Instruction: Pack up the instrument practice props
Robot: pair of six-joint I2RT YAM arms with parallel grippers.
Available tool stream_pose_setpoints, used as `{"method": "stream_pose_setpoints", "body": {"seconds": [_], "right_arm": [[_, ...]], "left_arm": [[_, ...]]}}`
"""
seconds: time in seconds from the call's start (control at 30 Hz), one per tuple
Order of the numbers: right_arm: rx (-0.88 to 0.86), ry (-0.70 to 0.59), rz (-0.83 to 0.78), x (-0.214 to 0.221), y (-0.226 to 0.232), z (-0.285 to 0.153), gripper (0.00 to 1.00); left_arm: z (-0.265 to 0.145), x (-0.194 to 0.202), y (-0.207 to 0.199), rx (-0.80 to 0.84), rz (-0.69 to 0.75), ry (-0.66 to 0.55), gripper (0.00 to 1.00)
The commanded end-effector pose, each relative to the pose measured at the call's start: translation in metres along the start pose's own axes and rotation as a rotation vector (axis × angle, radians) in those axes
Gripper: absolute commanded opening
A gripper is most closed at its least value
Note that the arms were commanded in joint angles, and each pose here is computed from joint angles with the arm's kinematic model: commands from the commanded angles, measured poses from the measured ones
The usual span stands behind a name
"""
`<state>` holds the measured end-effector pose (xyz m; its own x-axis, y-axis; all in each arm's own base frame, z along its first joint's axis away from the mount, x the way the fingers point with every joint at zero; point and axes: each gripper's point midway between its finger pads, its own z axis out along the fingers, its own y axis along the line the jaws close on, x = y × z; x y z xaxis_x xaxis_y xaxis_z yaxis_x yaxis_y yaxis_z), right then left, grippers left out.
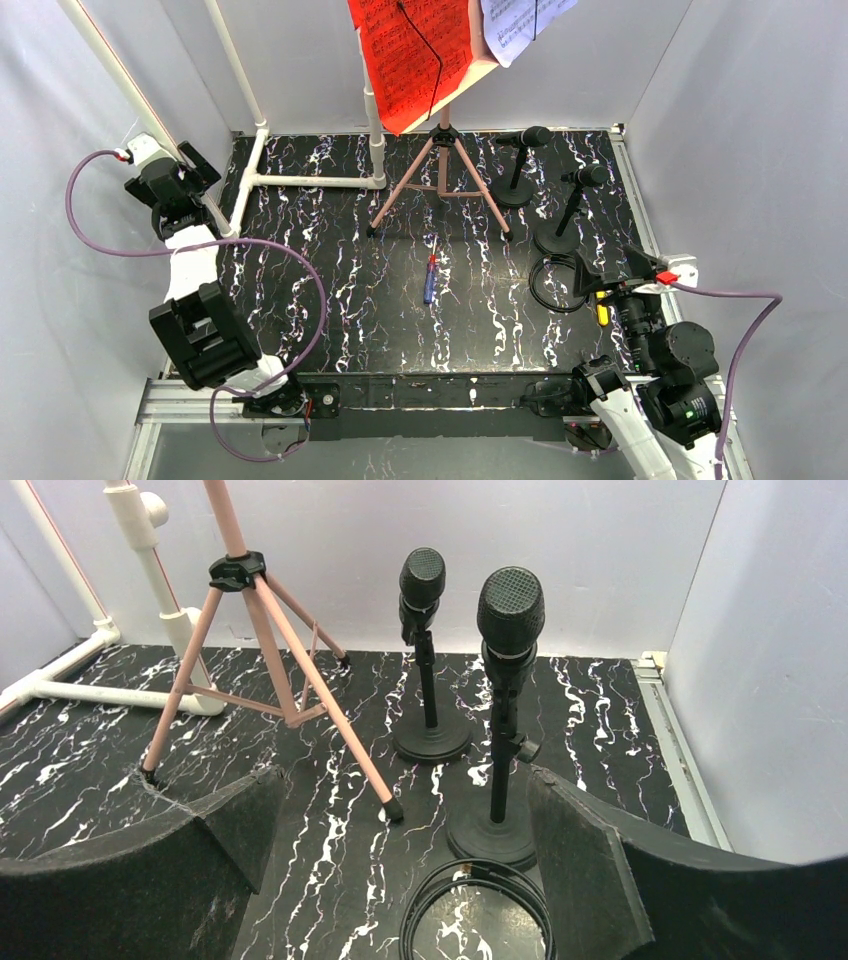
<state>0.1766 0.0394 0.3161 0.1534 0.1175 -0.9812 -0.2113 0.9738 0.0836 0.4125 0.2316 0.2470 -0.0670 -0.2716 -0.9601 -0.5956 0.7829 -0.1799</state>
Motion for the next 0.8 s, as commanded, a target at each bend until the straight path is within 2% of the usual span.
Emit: {"method": "stream_pose_setpoints", "body": {"seconds": [0.0, 0.27, 0.47, 0.57, 0.77], "right_arm": [[-0.024, -0.009, -0.010, -0.006, 0.005, 0.004, 0.99], [-0.046, 0.002, -0.017, -0.004, 0.009, 0.006, 0.99], [-0.059, 0.018, -0.020, -0.002, 0.012, 0.007, 0.99], [-0.056, 0.031, -0.018, -0.001, 0.012, 0.010, 0.99], [-0.060, 0.120, -0.014, 0.005, 0.017, 0.021, 0.99]], "left_arm": [[-0.028, -0.031, 0.000, 0.001, 0.012, -0.077, 0.98], [-0.082, -0.033, 0.019, -0.130, -0.142, -0.058, 0.98], [-0.128, -0.020, 0.021, -0.169, -0.122, -0.001, 0.98], [-0.149, -0.015, -0.007, -0.030, -0.070, 0.020, 0.98], [-0.203, -0.001, -0.079, 0.370, 0.018, 0.070, 0.98]]}}
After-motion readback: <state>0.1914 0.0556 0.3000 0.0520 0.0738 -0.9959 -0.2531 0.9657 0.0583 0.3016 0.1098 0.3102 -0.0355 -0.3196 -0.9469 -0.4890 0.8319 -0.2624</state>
